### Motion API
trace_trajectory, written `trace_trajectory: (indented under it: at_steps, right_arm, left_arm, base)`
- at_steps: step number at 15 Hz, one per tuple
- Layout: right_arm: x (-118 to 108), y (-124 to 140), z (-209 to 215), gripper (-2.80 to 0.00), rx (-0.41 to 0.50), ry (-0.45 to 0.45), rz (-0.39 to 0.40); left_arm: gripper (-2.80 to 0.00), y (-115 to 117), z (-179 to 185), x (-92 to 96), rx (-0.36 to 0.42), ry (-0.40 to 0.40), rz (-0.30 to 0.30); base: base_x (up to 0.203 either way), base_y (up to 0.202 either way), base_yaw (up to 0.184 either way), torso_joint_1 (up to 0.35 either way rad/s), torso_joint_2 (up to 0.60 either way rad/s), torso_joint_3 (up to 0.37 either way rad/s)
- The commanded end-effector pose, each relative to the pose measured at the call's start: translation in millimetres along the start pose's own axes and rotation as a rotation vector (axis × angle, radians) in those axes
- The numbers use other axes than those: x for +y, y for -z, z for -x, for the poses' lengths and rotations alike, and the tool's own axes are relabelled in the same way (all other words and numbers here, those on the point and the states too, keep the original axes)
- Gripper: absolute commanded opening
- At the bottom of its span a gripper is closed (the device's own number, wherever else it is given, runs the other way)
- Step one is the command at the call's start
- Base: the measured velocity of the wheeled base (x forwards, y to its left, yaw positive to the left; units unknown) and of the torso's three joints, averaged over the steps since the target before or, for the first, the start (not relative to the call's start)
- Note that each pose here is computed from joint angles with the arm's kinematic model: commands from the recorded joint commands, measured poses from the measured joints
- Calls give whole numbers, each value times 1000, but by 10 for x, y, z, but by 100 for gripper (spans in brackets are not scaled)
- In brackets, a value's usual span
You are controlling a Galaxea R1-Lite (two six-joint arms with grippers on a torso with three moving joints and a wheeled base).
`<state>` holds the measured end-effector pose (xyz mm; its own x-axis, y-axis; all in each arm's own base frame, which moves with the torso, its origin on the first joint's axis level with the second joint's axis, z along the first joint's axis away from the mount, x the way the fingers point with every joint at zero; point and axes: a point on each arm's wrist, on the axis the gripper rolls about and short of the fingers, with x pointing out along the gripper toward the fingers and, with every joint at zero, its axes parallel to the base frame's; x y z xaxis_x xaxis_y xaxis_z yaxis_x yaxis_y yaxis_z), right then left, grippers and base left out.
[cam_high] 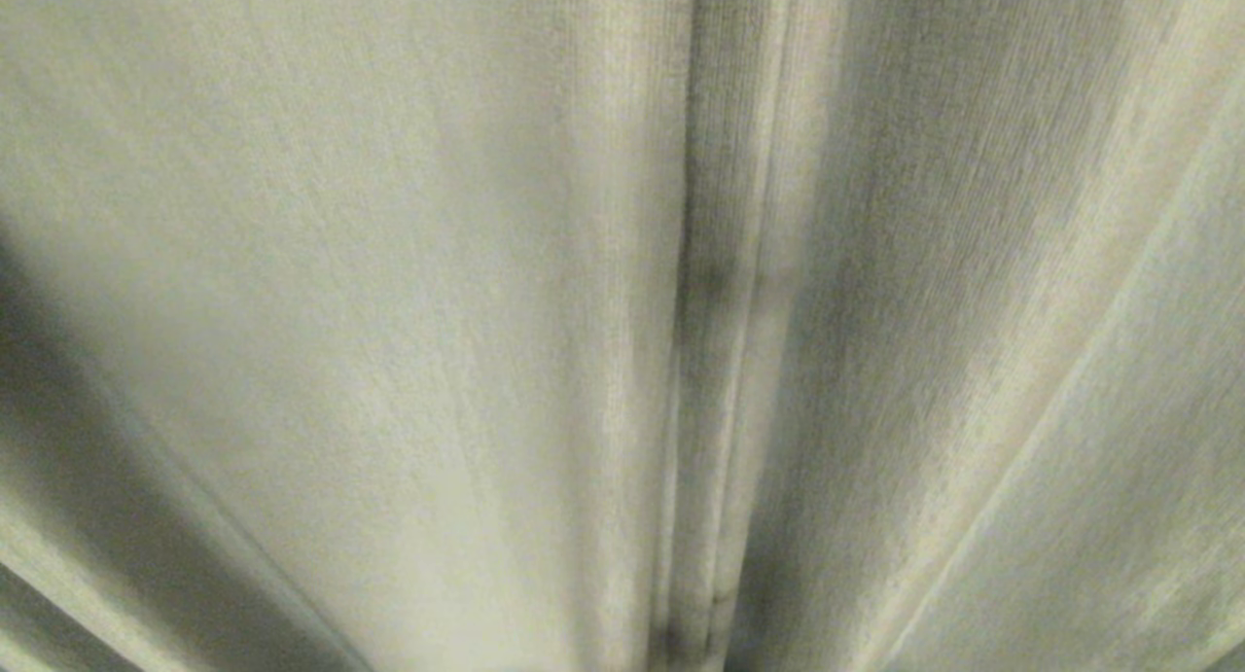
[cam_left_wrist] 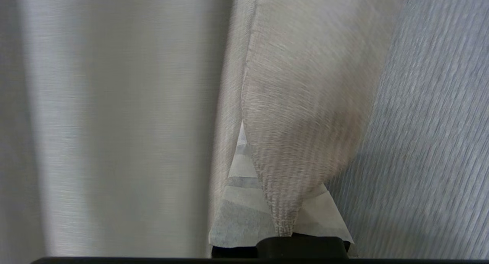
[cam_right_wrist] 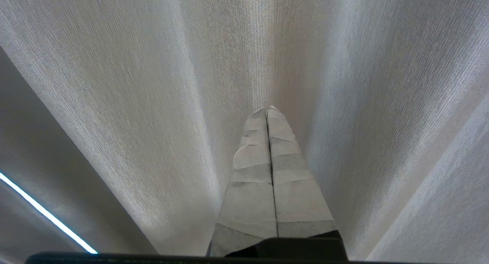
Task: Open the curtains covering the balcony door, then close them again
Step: Pull the outer curtains open on both sides
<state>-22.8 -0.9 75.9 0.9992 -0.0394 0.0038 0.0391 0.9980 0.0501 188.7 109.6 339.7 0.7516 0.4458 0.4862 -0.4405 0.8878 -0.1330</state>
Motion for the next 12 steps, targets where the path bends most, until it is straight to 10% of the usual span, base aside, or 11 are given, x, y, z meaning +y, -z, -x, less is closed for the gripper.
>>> trace_trajectory:
  at_steps: [1, 12]
  right_arm:
    - [0, 0, 0, -280, -1, 0, -1]
    - [0, 0, 0, -280, -1, 0, -1]
  left_arm:
    - [-280, 115, -106, 216, 21, -59, -19]
    - [-280, 278, -350, 893, -6, -203, -66]
  base:
    - [0, 0, 0, 0, 0, 0]
    - [0, 0, 0, 0, 0, 0]
